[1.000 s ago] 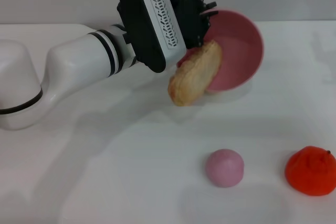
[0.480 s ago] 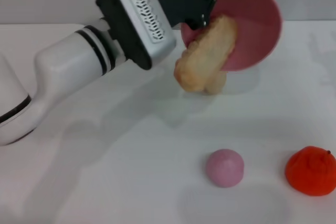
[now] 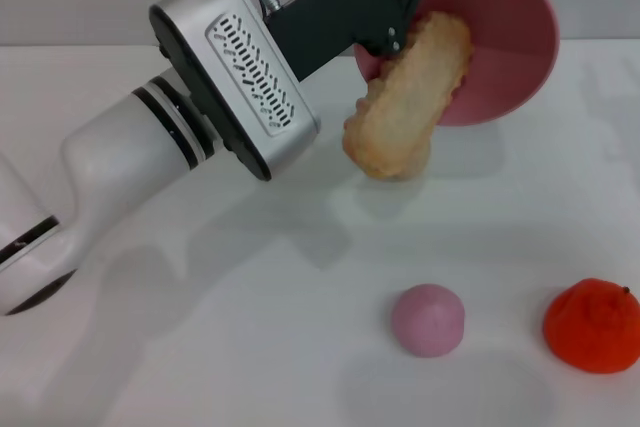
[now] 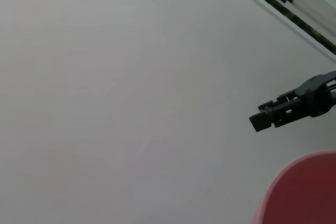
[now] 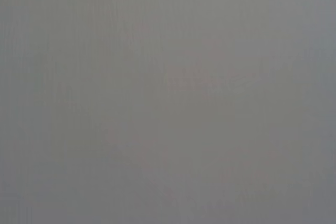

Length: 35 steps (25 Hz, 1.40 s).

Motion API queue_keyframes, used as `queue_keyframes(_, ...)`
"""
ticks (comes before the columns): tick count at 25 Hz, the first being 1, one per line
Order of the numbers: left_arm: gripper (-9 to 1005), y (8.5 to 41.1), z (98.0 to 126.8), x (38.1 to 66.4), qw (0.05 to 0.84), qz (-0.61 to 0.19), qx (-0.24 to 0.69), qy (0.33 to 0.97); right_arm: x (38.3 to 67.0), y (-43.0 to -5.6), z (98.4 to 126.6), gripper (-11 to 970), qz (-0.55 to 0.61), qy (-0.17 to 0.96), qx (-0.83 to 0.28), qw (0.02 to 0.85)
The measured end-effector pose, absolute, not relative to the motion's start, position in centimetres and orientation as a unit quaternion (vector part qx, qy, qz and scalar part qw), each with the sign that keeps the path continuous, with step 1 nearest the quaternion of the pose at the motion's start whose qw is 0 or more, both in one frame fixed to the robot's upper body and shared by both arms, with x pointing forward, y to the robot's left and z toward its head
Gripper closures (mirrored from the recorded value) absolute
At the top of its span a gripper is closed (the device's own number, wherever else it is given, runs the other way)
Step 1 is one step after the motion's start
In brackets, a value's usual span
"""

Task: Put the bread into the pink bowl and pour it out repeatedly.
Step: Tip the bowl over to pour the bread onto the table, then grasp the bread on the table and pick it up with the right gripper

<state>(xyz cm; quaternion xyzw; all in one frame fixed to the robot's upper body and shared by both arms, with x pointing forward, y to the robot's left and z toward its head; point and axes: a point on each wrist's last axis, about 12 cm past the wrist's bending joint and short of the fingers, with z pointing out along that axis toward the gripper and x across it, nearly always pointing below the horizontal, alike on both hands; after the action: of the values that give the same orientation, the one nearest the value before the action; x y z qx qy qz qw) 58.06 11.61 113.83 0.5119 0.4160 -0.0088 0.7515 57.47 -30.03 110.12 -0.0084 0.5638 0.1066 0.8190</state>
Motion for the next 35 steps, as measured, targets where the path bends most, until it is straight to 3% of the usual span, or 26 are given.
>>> queue_keyframes(24, 940, 13.1, 113.3, 57.3, 0.808, 0.004, 0.452, 0.376, 57.6, -29.4, 110.2, 364, 0.115, 0.564, -0.018, 0.818)
queue_keyframes(35, 939, 13.5, 114.7, 60.6, 0.783, -0.089, 0.375, 0.487, 57.6, -29.5, 109.9, 364, 0.114, 0.571, -0.016, 0.813)
